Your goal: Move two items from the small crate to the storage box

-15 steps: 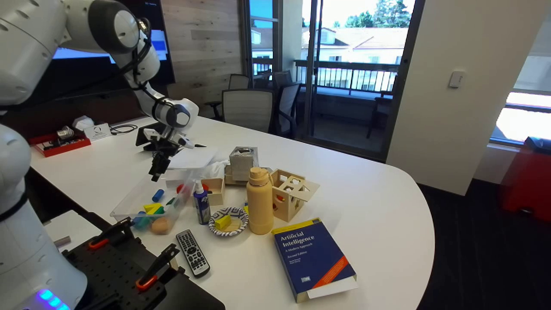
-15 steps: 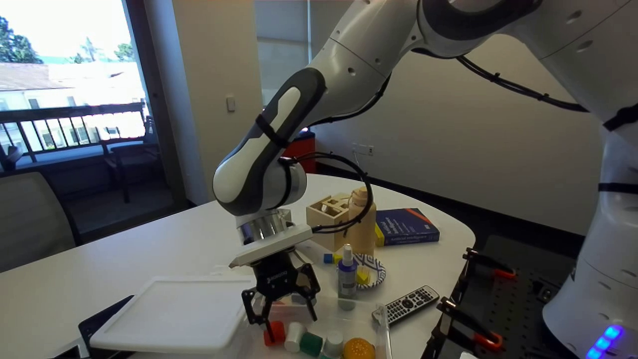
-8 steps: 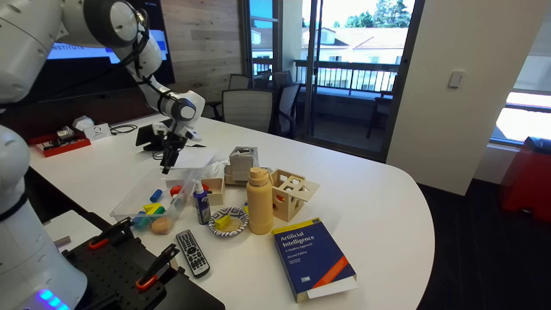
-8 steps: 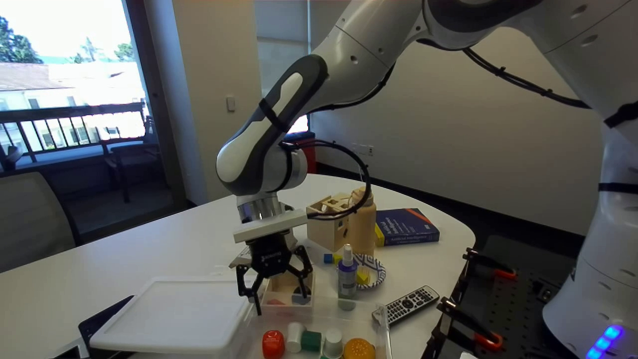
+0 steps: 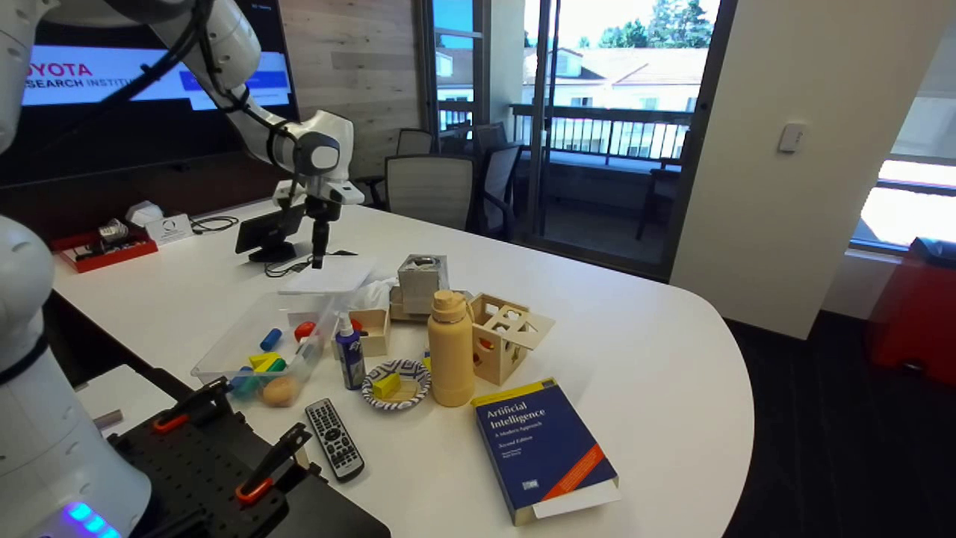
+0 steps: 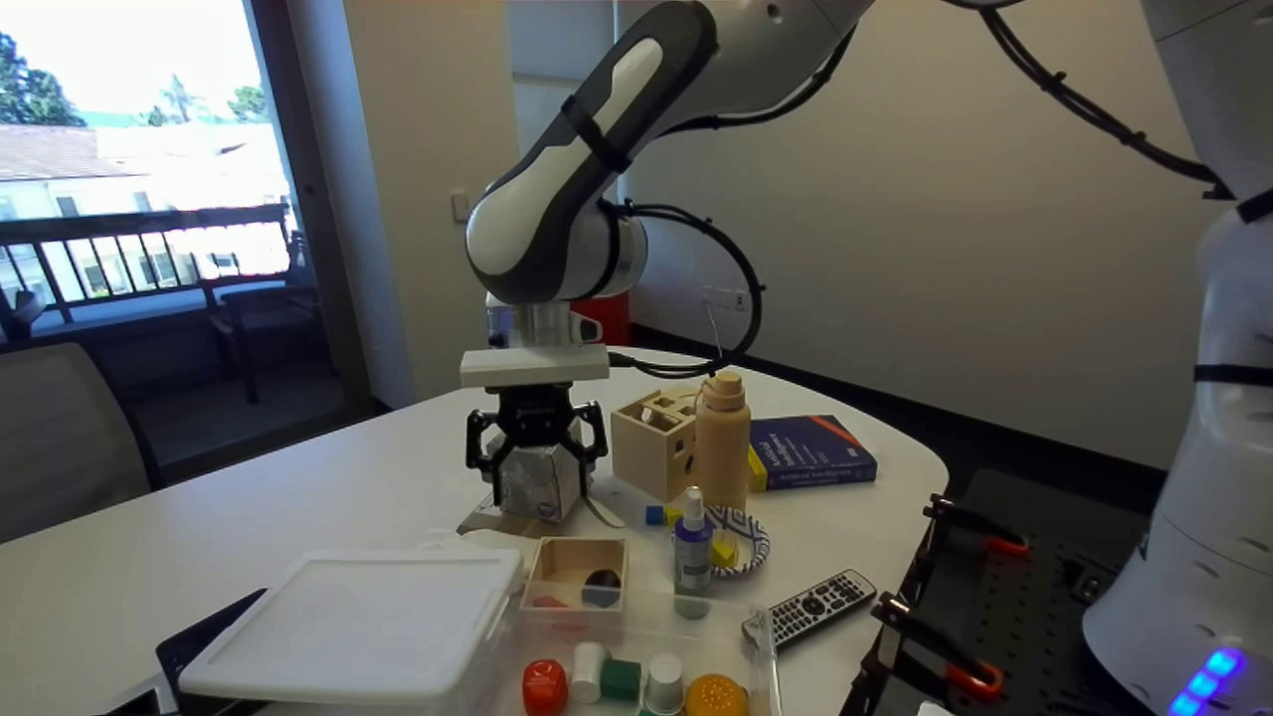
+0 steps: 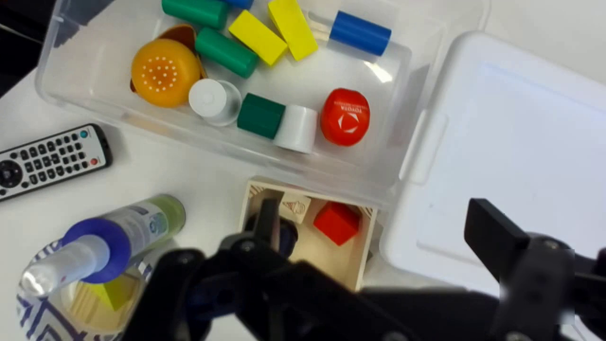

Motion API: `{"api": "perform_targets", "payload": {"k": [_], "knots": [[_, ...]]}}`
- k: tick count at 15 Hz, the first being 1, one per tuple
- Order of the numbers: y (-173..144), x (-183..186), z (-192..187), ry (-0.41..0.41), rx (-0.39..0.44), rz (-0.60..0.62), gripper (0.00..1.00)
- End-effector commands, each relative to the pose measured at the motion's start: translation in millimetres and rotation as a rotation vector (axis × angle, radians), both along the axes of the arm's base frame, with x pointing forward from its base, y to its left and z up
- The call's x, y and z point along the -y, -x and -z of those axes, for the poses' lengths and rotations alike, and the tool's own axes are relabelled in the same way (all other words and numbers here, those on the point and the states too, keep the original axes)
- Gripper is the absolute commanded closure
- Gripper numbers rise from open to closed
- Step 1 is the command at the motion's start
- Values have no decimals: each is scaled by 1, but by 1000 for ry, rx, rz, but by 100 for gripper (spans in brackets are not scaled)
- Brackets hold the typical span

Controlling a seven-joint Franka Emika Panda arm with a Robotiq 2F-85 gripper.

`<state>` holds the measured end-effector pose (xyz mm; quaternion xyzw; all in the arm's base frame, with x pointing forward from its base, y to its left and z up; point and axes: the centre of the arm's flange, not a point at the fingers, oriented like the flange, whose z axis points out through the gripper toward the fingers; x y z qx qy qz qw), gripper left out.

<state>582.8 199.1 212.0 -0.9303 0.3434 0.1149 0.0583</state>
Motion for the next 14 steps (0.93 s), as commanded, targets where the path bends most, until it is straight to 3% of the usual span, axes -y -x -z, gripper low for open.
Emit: {"api": "perform_targets", "payload": {"k": [1,6,14], "knots": [[29,20,-36,56,126,92,0],[42,40,-45,132,252,175,0],[60,52,-41,178,257,233,0]]}}
